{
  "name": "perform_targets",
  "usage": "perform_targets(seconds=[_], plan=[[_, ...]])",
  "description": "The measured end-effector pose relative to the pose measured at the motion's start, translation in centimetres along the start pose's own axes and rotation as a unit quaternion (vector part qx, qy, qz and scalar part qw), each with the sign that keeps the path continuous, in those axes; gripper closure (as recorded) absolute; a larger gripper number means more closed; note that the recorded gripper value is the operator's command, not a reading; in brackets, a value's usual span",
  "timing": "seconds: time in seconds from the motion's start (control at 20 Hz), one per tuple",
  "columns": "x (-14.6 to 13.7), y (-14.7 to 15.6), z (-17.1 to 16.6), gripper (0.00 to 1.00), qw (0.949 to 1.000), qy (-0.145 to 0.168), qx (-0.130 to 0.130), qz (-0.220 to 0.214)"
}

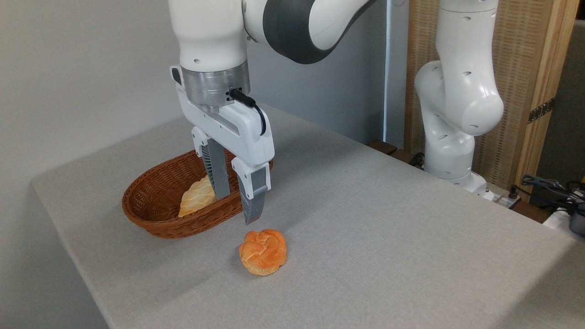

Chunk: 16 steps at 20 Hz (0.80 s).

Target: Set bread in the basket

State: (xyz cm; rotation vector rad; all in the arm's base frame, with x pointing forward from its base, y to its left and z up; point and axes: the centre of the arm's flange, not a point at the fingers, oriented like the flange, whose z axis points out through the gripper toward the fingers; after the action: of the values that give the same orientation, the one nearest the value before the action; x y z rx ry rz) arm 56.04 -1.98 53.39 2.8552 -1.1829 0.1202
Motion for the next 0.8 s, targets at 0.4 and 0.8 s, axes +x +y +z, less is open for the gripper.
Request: perform_targets(seconds=[0.4, 0.8], plan=[[0.1, 0.13, 0.04, 0.0, 1.0, -0.001, -0.001, 0.001], [0.17, 0.2, 0.06, 0.0, 1.0, -0.001, -0.001, 0.002]])
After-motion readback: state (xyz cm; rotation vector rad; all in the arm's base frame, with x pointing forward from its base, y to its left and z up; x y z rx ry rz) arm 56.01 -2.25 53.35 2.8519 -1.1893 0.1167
